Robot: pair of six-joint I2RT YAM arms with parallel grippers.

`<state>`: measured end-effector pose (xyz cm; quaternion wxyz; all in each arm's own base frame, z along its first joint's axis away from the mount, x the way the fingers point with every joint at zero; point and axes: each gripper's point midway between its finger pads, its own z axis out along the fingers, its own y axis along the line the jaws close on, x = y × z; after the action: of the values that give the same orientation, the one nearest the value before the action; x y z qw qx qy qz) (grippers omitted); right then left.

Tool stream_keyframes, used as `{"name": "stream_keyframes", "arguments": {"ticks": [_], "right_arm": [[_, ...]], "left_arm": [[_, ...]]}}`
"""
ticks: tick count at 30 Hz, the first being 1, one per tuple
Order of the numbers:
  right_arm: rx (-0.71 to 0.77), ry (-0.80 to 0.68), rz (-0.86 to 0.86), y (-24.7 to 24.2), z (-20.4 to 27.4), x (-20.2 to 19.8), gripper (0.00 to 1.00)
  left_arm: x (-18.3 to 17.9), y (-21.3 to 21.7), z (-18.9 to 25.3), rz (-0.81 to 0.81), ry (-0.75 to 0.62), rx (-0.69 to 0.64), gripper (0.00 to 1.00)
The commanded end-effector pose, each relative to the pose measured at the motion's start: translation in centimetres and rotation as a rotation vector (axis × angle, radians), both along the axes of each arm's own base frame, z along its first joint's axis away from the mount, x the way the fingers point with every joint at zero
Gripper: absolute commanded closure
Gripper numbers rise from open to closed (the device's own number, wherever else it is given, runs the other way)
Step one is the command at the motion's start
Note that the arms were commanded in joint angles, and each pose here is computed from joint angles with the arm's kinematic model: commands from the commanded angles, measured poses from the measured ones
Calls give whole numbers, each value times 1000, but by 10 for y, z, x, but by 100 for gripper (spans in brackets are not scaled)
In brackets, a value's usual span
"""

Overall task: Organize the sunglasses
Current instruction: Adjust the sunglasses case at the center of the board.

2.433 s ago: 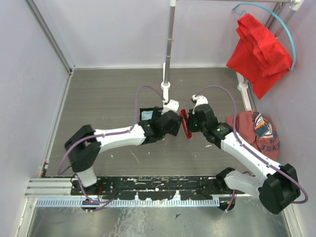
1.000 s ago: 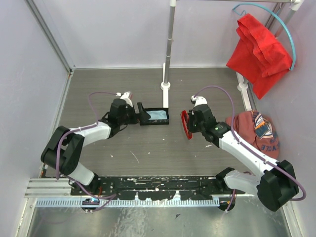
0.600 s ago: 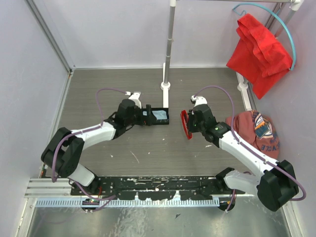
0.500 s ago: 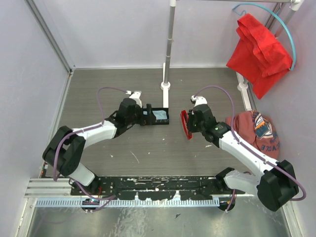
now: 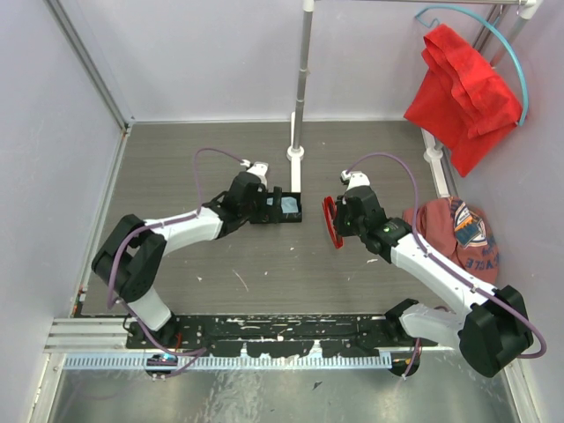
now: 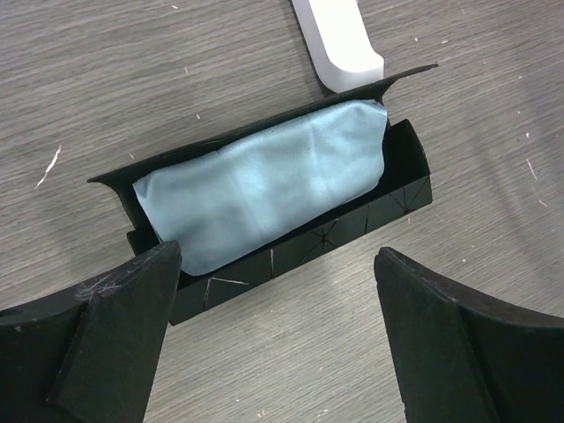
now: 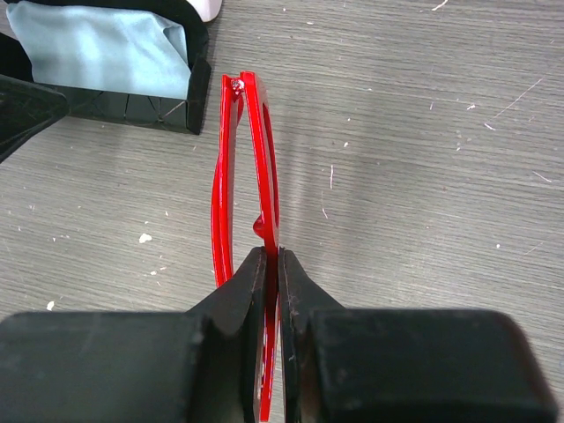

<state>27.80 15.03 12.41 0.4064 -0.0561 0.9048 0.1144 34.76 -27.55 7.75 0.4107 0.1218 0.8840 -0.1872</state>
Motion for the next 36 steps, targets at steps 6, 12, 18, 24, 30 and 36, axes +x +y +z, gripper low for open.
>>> {"name": "stream_keyframes", "arguments": {"ticks": [6, 12, 18, 24, 30, 36], "right_arm": [[15, -61, -9, 0, 11, 11, 99], [17, -63, -10, 0, 11, 10, 99], [16, -64, -10, -1, 11, 10, 99], [17, -64, -13, -2, 11, 10, 99], [21, -69, -18, -3, 13, 11, 99], [24, -74, -24, -5, 15, 11, 99]], "left_arm": [[3, 1, -10, 12, 38, 68, 2], [-1, 1, -15, 10, 67, 65, 2], [-6, 1, -17, 9, 89, 65, 2], [-16, 0, -20, 3, 112, 75, 2], [-27, -3, -21, 0, 125, 89, 2], [-39, -7, -22, 5, 135, 107, 2]]}}
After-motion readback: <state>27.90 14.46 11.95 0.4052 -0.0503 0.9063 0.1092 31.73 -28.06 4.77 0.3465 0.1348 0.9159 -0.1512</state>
